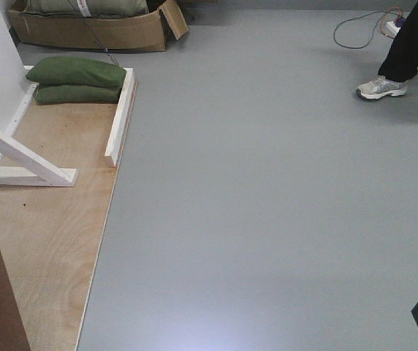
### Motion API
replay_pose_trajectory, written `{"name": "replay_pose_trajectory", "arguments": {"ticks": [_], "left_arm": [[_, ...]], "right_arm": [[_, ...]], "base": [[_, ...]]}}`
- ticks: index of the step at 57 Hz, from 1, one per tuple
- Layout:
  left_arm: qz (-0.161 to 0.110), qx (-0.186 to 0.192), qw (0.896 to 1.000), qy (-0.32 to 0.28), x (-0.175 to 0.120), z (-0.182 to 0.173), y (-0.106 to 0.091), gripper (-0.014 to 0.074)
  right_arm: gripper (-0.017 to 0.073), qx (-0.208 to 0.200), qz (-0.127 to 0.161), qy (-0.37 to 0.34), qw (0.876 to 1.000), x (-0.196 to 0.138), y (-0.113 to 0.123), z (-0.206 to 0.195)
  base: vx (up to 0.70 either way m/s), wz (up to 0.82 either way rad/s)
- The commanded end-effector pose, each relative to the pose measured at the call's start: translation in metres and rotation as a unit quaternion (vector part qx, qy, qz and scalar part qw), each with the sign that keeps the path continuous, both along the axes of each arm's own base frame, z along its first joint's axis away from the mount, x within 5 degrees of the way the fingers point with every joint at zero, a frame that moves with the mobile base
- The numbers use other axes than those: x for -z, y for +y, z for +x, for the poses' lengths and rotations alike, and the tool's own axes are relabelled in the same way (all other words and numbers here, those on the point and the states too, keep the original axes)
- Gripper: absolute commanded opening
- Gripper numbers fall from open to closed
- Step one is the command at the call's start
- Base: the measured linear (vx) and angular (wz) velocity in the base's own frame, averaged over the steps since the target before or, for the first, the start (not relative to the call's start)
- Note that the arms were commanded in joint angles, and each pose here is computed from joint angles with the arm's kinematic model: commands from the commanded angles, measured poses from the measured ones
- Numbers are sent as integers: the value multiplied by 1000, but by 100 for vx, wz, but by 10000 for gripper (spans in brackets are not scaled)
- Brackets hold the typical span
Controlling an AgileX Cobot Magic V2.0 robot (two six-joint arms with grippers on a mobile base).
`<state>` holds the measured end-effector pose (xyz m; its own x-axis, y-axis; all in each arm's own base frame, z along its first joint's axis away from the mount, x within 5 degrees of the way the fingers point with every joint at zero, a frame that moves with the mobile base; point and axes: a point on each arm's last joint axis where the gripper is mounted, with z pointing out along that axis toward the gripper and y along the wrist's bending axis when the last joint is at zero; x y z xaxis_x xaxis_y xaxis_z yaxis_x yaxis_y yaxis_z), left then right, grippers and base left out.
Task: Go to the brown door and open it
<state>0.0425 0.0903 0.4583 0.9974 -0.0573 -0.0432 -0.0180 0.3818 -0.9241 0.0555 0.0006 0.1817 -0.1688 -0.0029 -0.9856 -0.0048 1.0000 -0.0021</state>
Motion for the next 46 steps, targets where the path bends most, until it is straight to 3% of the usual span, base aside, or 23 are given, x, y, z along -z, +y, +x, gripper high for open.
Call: {"name": "replay_pose_trajectory", "arguments": {"ticks": [1, 7, 25, 33, 37, 46], "left_arm": [[-57, -34, 998, -22, 5, 2, 5, -6], [-71, -3, 997, 0, 7, 21, 8, -6], [-50, 47, 997, 21, -48, 72, 13, -6], [-53, 117, 991, 46, -62, 87, 11, -6], [-32, 159, 983, 86, -65, 98, 7, -6], [-16, 221, 971, 94, -66, 107, 0, -6]], "right_arm": [[0, 1, -4, -44, 999, -6, 0, 0], [0, 1, -4, -44, 999, -6, 0, 0], [0, 1, -4, -44, 999, -6, 0, 0], [0, 1, -4, -44, 999, -6, 0, 0], [0, 1, -4, -44, 999, -6, 0, 0], [0, 1, -4, -44, 999, -6, 0, 0]], "base": [[0, 0], [0, 0], [0, 0], [0, 0], [0, 0], [0, 0]]}}
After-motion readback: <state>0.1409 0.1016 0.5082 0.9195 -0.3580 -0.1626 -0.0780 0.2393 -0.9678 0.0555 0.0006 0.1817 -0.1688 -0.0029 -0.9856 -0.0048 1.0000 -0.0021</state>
